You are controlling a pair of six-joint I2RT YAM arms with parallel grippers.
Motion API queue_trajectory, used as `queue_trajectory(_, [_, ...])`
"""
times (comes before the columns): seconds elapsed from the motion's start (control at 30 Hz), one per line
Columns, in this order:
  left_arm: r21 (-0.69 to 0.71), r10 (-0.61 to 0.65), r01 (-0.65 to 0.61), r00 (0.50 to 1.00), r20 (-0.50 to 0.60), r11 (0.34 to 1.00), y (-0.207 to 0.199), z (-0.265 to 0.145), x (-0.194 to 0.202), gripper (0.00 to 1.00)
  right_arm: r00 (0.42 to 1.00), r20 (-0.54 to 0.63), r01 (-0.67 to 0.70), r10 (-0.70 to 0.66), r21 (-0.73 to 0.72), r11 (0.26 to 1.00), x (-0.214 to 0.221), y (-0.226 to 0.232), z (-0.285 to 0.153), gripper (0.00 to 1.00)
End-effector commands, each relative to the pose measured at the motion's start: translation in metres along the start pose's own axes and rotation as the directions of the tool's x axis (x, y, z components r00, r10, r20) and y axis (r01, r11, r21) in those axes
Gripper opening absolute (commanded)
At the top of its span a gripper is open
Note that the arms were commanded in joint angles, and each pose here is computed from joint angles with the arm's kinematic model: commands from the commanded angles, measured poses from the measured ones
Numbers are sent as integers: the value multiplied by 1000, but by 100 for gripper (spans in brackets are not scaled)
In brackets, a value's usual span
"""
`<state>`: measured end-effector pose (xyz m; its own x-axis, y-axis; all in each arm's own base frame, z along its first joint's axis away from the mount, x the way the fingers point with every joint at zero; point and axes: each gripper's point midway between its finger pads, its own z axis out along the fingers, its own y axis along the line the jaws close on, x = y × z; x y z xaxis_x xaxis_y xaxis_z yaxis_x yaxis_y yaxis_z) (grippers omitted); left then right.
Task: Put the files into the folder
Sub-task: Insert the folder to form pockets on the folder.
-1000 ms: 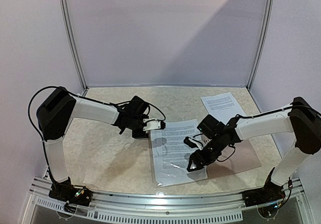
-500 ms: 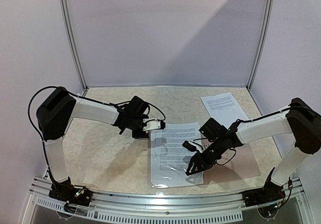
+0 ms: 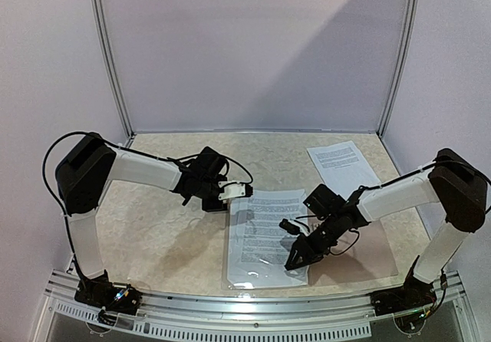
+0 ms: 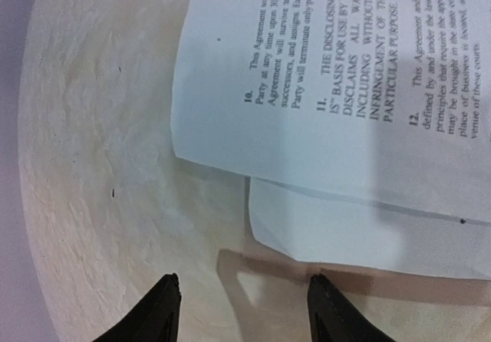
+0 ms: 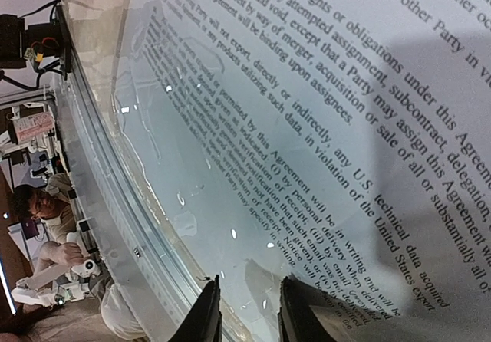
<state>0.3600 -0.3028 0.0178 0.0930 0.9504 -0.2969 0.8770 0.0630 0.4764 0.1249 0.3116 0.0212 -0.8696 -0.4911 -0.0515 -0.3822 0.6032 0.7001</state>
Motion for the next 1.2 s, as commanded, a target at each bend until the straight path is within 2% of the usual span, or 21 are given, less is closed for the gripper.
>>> queue_trajectory(0.0, [190,21,10,987,-159,982,-62,18,51,59,998,-40,-45,44,-29,999,10,-4,9,23])
queue_trajectory(0.23, [194,4,26,988,-155,981,-64,15,51,59,998,-41,-58,56,-40,998,10,-4,10,1])
queue_trajectory(0.43, [207,-86,104,992,-92,973,-48,-10,35,61,999,-13,-48,48,-44,998,6,-2,10,0])
queue_trajectory(0.53, [226,-117,114,993,-1,967,-38,-40,13,63,1000,13,-25,26,-65,998,2,6,9,0])
queue_trajectory(0.6, [286,-139,109,987,86,952,-42,-62,-6,65,1000,18,-16,18,-80,997,1,11,10,0])
queue_trajectory(0.7, [352,-129,63,977,168,934,-67,-83,-23,66,999,27,-27,29,-52,998,1,6,10,0])
queue_trajectory(0.93, [346,63,-133,977,205,929,-157,-90,-13,63,998,49,-48,49,-33,998,5,-2,10,1])
queue_trajectory(1.07, [294,124,-194,963,240,936,-178,-90,-22,63,997,50,-63,64,-36,997,8,-5,12,3])
queue_trajectory(1.17, [287,152,-215,962,227,933,-189,-82,-18,61,996,46,-77,78,-32,997,10,-7,13,7])
